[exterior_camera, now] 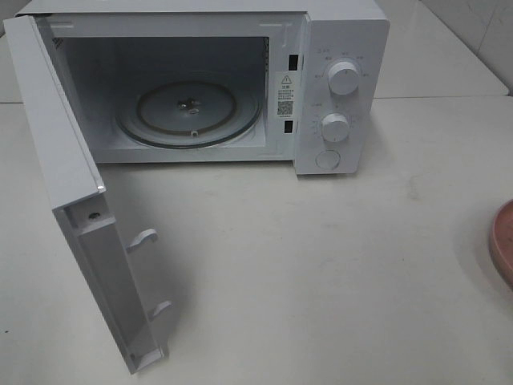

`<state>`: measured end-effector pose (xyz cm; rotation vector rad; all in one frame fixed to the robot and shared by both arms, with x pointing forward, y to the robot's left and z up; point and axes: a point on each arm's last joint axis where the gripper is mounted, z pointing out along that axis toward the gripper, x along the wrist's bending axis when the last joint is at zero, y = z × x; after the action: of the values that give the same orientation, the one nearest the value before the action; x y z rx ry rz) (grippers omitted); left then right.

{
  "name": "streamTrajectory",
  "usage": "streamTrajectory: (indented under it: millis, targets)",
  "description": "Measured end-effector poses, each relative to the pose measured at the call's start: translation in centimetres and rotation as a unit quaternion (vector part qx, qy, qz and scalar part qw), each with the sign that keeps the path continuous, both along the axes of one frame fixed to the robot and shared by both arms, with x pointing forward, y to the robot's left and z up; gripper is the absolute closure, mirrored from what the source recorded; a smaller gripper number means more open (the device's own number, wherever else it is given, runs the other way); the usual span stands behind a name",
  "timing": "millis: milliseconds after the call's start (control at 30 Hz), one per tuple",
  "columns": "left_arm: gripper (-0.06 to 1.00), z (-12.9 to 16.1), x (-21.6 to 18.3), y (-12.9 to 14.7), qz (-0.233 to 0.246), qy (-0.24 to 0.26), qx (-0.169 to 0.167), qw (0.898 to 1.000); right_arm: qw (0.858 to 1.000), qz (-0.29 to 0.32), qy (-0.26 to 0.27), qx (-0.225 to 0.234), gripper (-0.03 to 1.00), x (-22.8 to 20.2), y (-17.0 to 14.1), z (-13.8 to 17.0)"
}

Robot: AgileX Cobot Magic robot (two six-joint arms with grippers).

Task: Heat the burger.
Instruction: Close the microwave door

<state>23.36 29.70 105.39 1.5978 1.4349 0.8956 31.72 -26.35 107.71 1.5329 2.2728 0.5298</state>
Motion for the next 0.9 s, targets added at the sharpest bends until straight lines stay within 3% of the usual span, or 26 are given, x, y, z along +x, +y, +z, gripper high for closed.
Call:
streamTrajectory:
  millis: [267,533,633,700,900]
  targets:
    - [-0.02,0.0,0.0,0.0,0.0,0.0,0.0,1.0,0.998,0.005,-0.05,0.03,0.2,-2.9,-2.1,-0.3]
    - [-0.02,0.0,0.0,0.0,0.0,0.0,0.0,1.0,0.995,-0.043,-0.075,0.04,0.2,-5.0,-3.6,-2.5]
    - [-0.02,0.0,0.0,0.0,0.0,0.0,0.0,1.0,0.992,-0.046,-0.104,0.058,0.2,-5.8,-3.7,-2.5]
    - [-0.02,0.0,0.0,0.0,0.0,0.0,0.0,1.0,0.983,-0.052,-0.152,0.085,0.2,-6.5,-3.6,-2.6]
    - [-0.02,0.0,0.0,0.0,0.0,0.0,0.0,1.0,0.976,-0.071,-0.179,0.099,0.2,-7.2,-3.6,-2.9]
